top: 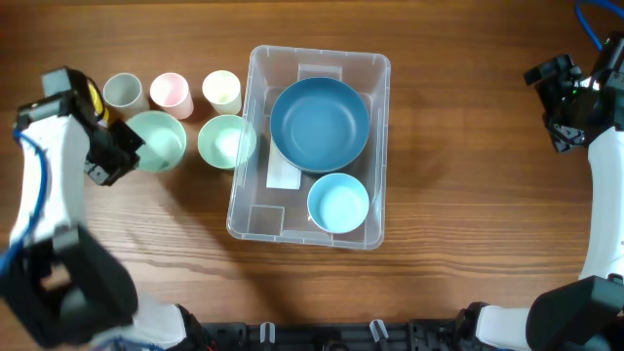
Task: Pack container
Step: 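Grasp the mint green bowl with the left gripper and lift it, then stack the mint green bowl onto the light blue bowl, then grasp the second mint green bowl with the left gripper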
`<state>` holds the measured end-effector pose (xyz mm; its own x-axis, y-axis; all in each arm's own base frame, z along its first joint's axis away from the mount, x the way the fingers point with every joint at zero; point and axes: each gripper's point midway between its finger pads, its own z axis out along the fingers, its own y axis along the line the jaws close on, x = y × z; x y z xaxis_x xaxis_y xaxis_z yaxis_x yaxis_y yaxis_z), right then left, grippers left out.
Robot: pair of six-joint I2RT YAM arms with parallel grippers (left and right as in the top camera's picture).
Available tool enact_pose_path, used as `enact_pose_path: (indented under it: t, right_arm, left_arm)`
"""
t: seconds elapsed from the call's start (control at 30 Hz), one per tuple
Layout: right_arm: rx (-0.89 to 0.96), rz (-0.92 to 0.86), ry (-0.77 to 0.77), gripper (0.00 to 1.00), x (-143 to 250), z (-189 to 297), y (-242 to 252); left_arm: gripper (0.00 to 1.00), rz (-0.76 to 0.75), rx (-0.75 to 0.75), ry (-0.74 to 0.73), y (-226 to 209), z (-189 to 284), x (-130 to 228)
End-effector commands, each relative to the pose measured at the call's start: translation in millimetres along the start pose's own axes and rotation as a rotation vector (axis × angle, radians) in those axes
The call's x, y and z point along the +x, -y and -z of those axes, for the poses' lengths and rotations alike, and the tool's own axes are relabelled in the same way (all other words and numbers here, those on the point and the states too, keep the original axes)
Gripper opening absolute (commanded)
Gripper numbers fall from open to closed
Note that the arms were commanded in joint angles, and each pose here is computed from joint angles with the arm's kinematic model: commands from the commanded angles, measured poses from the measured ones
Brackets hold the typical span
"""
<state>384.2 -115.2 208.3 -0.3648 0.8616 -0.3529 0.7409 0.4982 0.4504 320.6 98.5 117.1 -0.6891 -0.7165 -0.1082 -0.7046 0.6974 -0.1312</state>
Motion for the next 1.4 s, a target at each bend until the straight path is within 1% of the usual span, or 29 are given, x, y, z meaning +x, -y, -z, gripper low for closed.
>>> enact_pose_path:
  t: [0.0, 0.1, 0.2, 0.33, 0.4, 0.5, 0.63, 0.77, 0.8, 0.83, 0.87, 0.9, 0.93, 0.97, 1.0, 1.13, 1.23, 1.33, 1.37]
  right_arm:
    - [-0.01, -0.01, -0.009, 1.0, 0, -2, -4]
    - [-0.01, -0.01, -0.009, 1.0, 0, -2, -4]
    - [-0.01, -0.01, -0.009, 1.0, 0, -2, -4]
    - [-0.01, -0.01, -0.009, 1.0, 0, -2, -4]
    - [-0.01, -0.01, -0.009, 1.0, 0, -2, -4]
    - [-0.01, -0.01, -0.009, 1.0, 0, -2, -4]
    - [-0.01, -0.01, -0.009, 1.0, 0, -2, -4]
    - [-0.01, -0.01, -0.009, 1.0, 0, -2, -4]
    - [-0.01, -0.01, -0.009, 1.0, 0, -2, -4]
    - [-0.01, -0.011, -0.01, 1.0, 1, -2, -4]
    - [-0.01, -0.01, -0.009, 1.0, 0, -2, -4]
    - [-0.01, -0.011, -0.01, 1.0, 1, -2, -4]
    - [-0.01, -0.01, -0.009, 1.0, 0, -2, -4]
    - [-0.01, -0.01, -0.009, 1.0, 0, -2, -4]
    - [-0.01, -0.01, -0.009, 1.0, 0, -2, -4]
    - [-0.01, -0.01, -0.009, 1.0, 0, -2, -4]
    - [-0.01, -0.01, -0.009, 1.0, 0, -2, -4]
    - [-0.01, -0.011, -0.009, 1.0, 0, -2, -4]
    - [-0.01, -0.01, -0.009, 1.0, 0, -2, -4]
  left_arm:
    - [0.04, -0.172, 0.139, 0.117, 42, 62, 32]
    - [0.04, -0.341, 0.221, 0.155, 81, 88, 72]
    - [0.04, -0.531, 0.281, 0.148, 124, 94, 119]
    - [0.04, -0.661, 0.266, 0.159, 165, 74, 162]
    - [0.04, -0.712, 0.263, 0.118, 184, 56, 187]
    - [0.04, -0.766, 0.213, 0.043, 191, 31, 217]
    - [0.04, -0.857, 0.129, -0.041, 187, 4, 251]
    - [0.04, -0.929, 0.089, -0.081, 187, -13, 279]
    - [0.06, -0.937, 0.087, -0.084, 187, -14, 283]
    - [0.15, -0.921, 0.081, -0.079, 186, -13, 284]
    - [0.29, -0.913, 0.085, -0.073, 187, -11, 283]
    - [0.39, -0.901, 0.089, -0.056, 187, -8, 280]
    - [0.46, -0.883, 0.089, -0.035, 187, -4, 273]
    - [0.53, -0.852, 0.1, 0.002, 183, 10, 259]
    - [0.58, -0.83, 0.107, 0.023, 180, 19, 250]
    - [0.63, -0.692, 0.108, 0.128, 156, 53, 196]
    - [0.71, -0.538, 0.096, 0.183, 129, 69, 150]
    - [0.71, -0.38, 0.061, 0.187, 102, 67, 109]
    - [0.7, -0.348, 0.049, 0.177, 96, 62, 101]
